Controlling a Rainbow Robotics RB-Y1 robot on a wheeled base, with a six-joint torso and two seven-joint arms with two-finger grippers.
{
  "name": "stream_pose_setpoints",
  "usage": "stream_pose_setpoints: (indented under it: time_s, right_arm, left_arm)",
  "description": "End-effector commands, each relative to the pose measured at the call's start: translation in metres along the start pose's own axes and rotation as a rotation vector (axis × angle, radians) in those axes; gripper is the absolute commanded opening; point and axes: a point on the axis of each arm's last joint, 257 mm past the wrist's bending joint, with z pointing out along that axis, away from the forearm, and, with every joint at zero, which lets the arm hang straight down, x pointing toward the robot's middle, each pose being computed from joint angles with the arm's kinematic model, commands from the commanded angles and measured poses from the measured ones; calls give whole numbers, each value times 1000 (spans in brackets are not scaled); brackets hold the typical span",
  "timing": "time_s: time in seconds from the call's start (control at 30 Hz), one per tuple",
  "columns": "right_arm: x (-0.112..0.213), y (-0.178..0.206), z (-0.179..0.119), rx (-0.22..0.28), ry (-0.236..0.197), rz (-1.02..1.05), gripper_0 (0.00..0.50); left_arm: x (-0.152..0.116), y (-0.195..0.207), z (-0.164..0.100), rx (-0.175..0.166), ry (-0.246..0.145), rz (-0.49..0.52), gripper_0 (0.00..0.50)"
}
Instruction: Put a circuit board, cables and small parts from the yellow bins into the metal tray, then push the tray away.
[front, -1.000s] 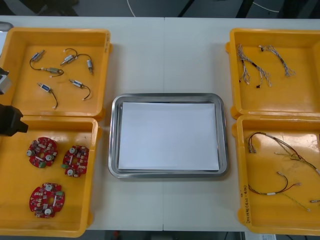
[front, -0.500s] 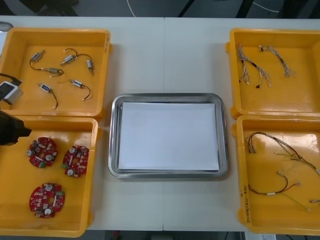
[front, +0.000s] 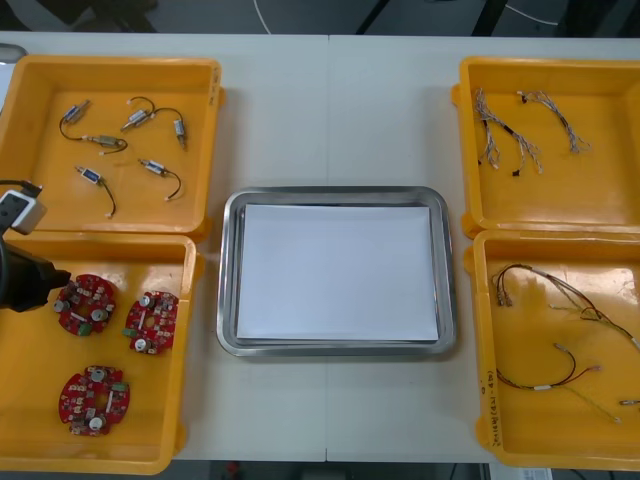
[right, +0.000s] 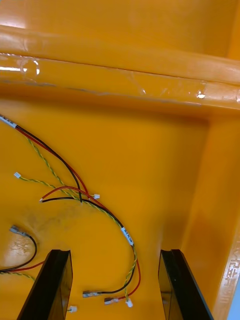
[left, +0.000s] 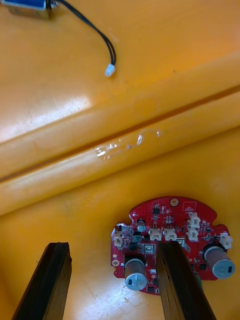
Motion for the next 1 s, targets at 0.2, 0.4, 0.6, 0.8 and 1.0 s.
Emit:
stream_pose_setpoints:
  time_s: [0.2, 0.4, 0.6, 0.8, 1.0]
  right_arm:
    - [31, -12, 21, 16, 90, -52, 500]
    - [39, -16, 33, -6, 99, -30, 500]
    - [45, -22, 48, -13, 98, -16, 500]
    - [52, -23, 63, -20, 97, -3, 500]
    - [62, -22, 73, -26, 110, 2, 500]
  left_arm:
    - [41, 3, 16, 7, 62, 126, 500]
    - [53, -3, 19, 18, 80, 131, 500]
    - [61, -2, 30, 16, 71, 120, 500]
    - [62, -3, 33, 18, 65, 122, 500]
    - [62, -3, 33, 20, 65, 126, 500]
